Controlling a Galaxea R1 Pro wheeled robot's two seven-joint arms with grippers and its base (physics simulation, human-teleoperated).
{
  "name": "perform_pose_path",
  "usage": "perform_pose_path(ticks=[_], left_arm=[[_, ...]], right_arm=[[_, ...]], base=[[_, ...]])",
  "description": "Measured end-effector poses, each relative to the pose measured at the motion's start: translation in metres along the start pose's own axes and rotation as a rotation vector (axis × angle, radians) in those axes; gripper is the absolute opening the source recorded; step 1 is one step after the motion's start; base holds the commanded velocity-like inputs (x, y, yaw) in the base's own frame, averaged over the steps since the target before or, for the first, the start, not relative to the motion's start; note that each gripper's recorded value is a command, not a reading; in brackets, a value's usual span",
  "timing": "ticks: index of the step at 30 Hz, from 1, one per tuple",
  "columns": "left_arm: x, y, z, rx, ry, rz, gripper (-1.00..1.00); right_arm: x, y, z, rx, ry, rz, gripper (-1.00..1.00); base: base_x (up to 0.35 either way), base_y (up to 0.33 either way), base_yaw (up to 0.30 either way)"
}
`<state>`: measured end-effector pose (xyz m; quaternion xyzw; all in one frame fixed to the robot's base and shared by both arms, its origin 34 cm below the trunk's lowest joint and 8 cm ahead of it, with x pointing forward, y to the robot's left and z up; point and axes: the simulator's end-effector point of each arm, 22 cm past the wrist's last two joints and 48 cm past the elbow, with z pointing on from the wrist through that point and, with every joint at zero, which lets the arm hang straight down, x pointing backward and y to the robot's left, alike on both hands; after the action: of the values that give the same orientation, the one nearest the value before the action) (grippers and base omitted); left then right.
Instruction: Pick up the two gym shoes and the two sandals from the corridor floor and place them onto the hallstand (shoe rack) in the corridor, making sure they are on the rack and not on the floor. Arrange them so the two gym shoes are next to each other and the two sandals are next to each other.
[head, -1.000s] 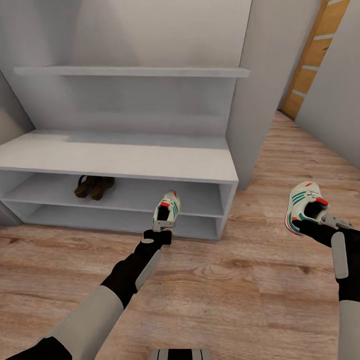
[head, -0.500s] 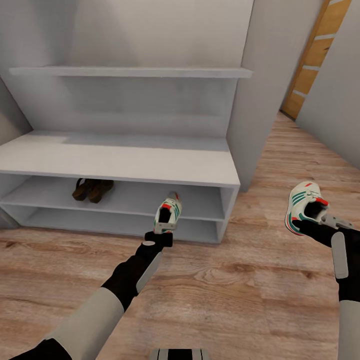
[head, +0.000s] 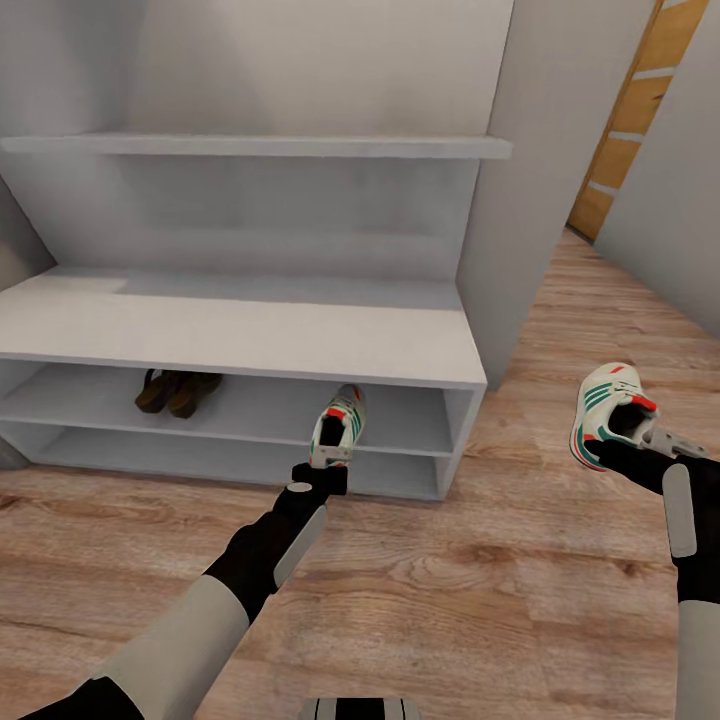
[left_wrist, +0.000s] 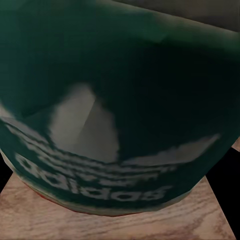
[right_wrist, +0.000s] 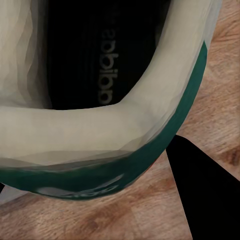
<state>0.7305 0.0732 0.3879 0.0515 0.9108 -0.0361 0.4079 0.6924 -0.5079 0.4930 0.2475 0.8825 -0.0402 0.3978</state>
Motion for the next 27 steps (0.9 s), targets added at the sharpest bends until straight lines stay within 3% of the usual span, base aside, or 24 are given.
perform_pose_path(ticks=[27], left_arm=[[0.0089, 0.0, 0.0057, 0.001, 0.016, -0.003, -1.0]], right_arm=[[0.0076, -0.0013, 0.0069, 0.006, 0.014, -0.005, -1.0]], base=[[0.0, 0.0, 0.0]])
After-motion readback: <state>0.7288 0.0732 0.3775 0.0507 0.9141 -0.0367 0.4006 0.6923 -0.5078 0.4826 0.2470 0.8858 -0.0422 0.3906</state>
